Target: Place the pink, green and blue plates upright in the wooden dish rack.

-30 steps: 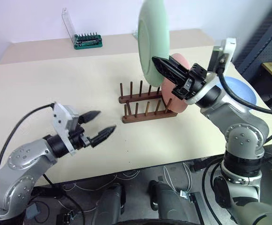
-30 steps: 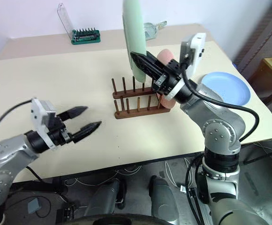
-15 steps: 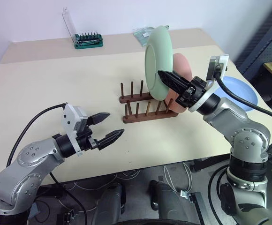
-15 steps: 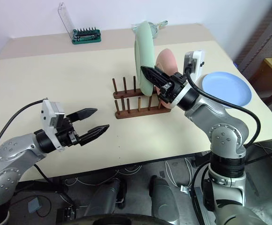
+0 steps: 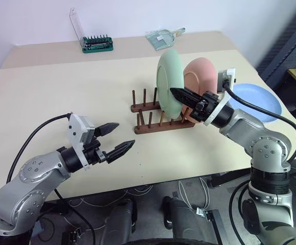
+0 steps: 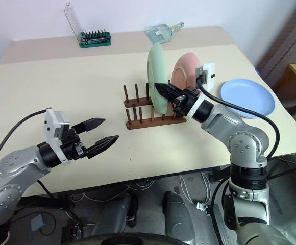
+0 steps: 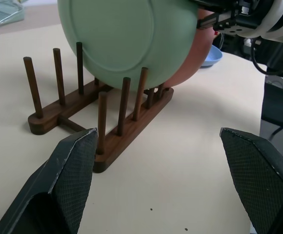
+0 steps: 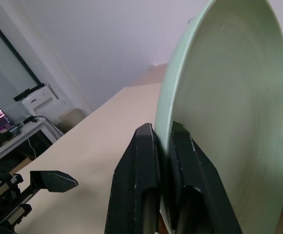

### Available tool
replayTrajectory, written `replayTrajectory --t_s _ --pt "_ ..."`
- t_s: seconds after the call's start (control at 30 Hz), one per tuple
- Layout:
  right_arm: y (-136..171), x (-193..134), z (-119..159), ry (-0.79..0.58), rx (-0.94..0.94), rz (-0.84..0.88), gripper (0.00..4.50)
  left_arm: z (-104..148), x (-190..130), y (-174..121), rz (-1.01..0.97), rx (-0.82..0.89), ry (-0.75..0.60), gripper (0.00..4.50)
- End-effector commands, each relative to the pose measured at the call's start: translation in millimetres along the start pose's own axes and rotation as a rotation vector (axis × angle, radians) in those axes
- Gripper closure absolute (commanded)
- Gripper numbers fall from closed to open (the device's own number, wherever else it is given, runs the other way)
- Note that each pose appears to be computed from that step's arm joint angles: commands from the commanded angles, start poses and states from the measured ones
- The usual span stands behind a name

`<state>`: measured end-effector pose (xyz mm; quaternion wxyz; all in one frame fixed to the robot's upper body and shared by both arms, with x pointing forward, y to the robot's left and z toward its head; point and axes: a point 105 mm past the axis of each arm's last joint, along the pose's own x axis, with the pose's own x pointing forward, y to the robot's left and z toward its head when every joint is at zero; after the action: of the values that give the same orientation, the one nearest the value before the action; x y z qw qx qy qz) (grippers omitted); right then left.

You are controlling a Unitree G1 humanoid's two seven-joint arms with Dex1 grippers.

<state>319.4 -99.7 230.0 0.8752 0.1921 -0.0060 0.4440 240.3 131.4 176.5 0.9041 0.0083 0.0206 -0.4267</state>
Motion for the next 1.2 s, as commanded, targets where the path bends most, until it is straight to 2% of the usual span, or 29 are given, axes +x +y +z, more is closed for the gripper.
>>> replayTrajectory --t_s 0.03,0.2,0.53,0.67,0.73,0.87,1.0,1.03,1.1,1.2 --pt "7 0 11 -0.027 -0.036 0.022 2.91 10 -1 -7 -0.020 0.037 -0.031 0.33" --pt "8 -1 16 -0.037 -0.082 0.012 0.37 9 0 -8 -0.026 0.033 -0.030 0.33" --pt "27 -7 45 -0.044 -0.326 0.076 0.37 8 1 -9 -0.037 0.029 -0.029 0.33" --pt "38 -17 74 -0.096 -0.443 0.114 0.37 8 3 -9 -0.042 0.024 -0.029 0.33" --pt "38 -27 99 -0.160 -0.490 0.100 0.37 8 3 -8 -0.045 0.024 -0.029 0.33" --pt "-24 -64 144 -0.197 -0.612 -0.251 0.37 7 5 -9 -0.058 0.018 -0.027 0.33" --pt "-74 -112 164 -0.154 -0.706 -0.522 0.37 5 8 -9 -0.070 0.012 -0.024 0.33" --pt "-85 -122 165 -0.131 -0.724 -0.579 0.37 5 8 -9 -0.074 0.010 -0.023 0.33" --pt "-113 -147 146 0.047 -0.788 -0.684 0.37 5 9 -9 -0.087 0.010 -0.020 0.33" --pt "-130 -165 123 0.227 -0.846 -0.707 0.37 5 11 -10 -0.097 0.009 -0.019 0.33"
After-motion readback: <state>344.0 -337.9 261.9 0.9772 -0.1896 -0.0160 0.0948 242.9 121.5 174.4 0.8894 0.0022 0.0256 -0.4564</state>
